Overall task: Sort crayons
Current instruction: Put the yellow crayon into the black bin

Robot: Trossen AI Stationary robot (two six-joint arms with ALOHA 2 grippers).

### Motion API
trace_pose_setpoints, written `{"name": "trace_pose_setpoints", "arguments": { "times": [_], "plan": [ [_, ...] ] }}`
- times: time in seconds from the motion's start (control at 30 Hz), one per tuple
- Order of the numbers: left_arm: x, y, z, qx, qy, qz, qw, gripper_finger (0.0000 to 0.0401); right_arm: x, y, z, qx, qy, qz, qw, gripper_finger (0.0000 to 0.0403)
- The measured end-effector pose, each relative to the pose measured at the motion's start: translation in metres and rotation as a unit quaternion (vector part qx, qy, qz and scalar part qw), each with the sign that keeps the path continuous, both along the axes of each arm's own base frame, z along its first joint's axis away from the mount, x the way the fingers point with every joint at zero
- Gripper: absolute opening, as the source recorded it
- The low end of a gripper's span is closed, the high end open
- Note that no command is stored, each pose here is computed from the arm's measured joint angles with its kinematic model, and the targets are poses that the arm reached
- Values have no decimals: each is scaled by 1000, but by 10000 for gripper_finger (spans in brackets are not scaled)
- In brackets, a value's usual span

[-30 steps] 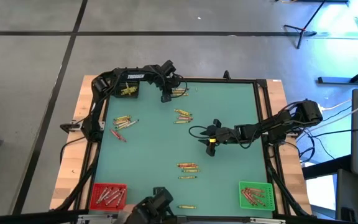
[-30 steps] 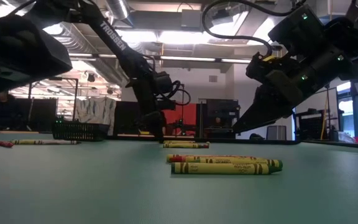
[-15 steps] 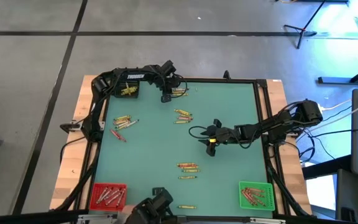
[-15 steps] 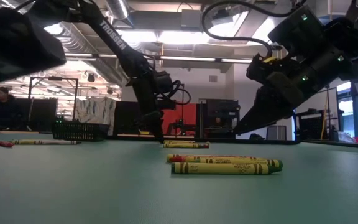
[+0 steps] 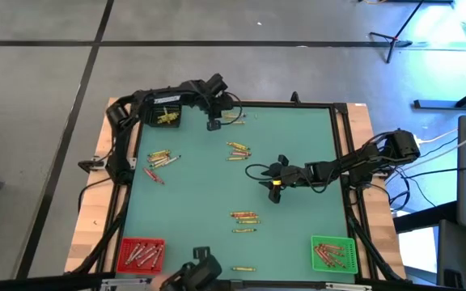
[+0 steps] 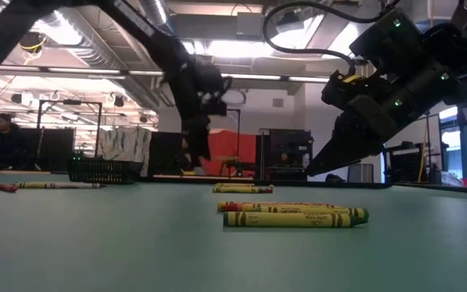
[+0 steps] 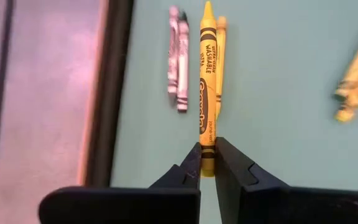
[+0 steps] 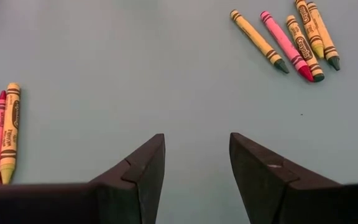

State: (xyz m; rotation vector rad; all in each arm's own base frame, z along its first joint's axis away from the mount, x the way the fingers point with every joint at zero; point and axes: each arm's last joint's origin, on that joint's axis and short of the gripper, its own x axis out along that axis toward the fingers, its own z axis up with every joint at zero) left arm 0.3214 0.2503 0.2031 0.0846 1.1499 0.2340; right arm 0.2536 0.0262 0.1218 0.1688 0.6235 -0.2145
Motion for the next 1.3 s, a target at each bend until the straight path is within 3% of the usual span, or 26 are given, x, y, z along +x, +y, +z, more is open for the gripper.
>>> {"name": "trace_pose_setpoints", "arguments": {
  "times": [0.27, 0.43, 0.83, 1.07, 1.3],
  "plan": [
    [-39, -19, 65, 2, -20, 42, 999, 8, 0, 0, -1, -1, 3, 0, 1000, 176],
    [-79, -27, 77, 6, -13, 102, 995, 8, -1, 0, -1, -1, 5, -1, 1000, 176],
    [-166, -48, 45, -4, 47, 279, 959, 8, -1, -1, -1, -9, 5, -11, 1000, 176],
    [-187, -46, 14, 9, 89, 336, 938, 18, -1, -1, -1, -8, 5, -11, 1000, 176],
    [-193, -40, 10, 33, 88, 361, 928, 38, -1, -1, -1, -8, 5, -11, 1000, 176]
  ]
}}
